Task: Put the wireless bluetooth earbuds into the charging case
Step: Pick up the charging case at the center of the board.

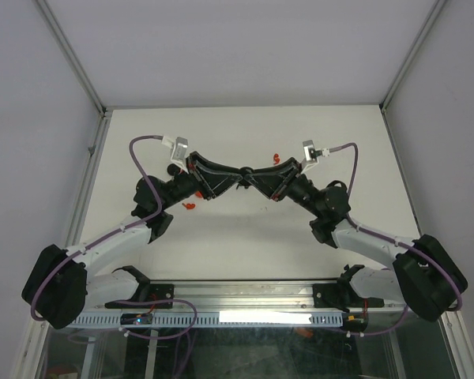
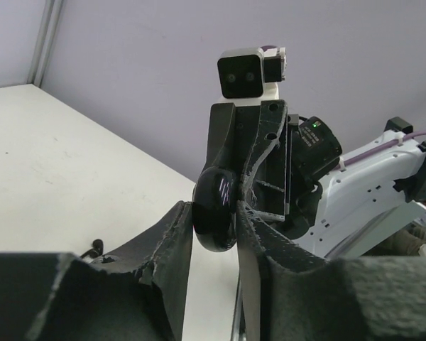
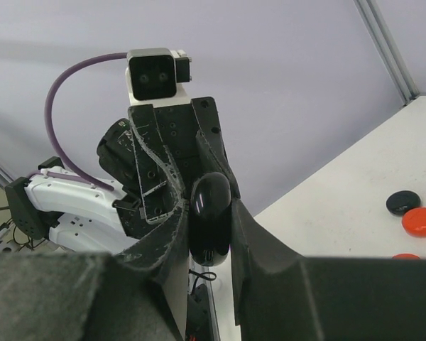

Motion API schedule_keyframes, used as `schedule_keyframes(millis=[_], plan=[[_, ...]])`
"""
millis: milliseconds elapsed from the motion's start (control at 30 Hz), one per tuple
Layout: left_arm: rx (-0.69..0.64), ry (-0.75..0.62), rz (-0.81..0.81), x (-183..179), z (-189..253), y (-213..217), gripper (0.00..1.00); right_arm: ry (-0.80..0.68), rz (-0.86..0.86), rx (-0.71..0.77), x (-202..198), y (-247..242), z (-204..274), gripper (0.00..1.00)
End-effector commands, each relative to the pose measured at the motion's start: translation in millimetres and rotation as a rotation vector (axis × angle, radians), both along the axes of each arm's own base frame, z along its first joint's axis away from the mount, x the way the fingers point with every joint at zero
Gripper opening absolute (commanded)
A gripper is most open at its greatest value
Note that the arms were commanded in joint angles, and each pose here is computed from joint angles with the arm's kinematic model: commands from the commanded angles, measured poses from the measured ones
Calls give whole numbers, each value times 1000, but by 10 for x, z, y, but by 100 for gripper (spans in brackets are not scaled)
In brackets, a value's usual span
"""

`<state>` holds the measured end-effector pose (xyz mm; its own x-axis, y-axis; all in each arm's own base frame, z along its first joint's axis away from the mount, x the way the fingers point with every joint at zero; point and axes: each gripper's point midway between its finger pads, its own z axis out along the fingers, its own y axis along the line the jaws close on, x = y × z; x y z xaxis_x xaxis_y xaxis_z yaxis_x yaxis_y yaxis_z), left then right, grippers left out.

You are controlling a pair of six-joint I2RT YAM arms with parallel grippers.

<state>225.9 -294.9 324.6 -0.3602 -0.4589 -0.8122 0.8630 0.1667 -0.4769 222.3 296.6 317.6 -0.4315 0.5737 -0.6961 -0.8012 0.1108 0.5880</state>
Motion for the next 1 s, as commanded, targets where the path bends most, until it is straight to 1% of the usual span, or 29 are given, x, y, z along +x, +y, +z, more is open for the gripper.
schedule_keyframes(millis=[0,167,267,300,367,467,700,767,800,967], plan=[[-80,-50,-58,-147,219,35,29,-66,-7,75,-43,-36,227,5],[-98,-51,-89,-190,268,32,21,-82,13,71,-84,-20,223,7],[-93,-63,-102,-213,286,28,14,-94,25,64,-102,-3,228,10],[-89,-65,-104,-216,287,29,11,-100,29,58,-108,3,223,11],[-82,-69,-100,-215,298,39,0,-109,36,39,-122,17,209,14],[-64,-81,-89,-212,312,65,0,-129,58,-13,-154,61,167,20],[58,-120,-76,-187,261,88,0,-189,80,-167,-198,109,81,45],[110,-118,-81,-170,206,90,0,-215,94,-208,-226,108,112,50],[128,-138,-81,-167,220,98,0,-239,99,-233,-235,107,116,54],[294,-155,-89,-106,89,142,0,-306,128,-375,-252,10,114,62]])
